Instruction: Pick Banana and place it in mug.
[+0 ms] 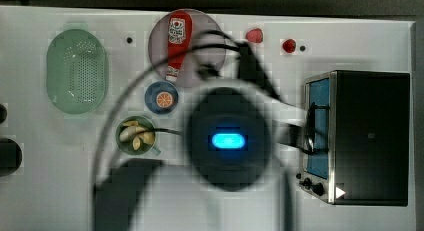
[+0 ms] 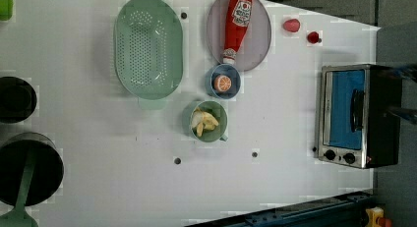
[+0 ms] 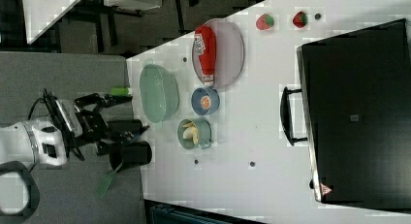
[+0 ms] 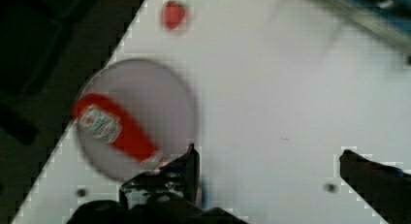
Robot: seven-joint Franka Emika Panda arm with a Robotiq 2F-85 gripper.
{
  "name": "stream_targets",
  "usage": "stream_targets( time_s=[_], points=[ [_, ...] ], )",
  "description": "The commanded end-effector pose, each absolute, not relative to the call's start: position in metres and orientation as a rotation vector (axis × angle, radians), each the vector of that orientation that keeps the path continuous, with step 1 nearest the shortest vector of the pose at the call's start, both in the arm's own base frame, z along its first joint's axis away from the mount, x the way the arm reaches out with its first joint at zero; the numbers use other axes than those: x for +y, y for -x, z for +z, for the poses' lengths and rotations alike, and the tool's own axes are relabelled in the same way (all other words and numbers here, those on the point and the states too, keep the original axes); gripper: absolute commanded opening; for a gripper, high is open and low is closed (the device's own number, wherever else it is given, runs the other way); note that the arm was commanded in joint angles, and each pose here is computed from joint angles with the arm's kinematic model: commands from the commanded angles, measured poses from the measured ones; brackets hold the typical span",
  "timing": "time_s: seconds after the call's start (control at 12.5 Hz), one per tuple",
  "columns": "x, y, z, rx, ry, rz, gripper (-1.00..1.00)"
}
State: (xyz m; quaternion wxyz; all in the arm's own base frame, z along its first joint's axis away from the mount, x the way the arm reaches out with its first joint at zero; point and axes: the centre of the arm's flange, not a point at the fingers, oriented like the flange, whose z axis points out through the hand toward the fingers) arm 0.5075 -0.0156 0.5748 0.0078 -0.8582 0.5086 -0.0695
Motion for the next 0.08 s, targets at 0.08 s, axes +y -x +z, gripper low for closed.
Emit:
stream_targets(
  time_s=[0.08],
  points=[
    [-0.0345,-0.5007,0.5792,1.372,2.849,-0.076,1.00]
  ],
)
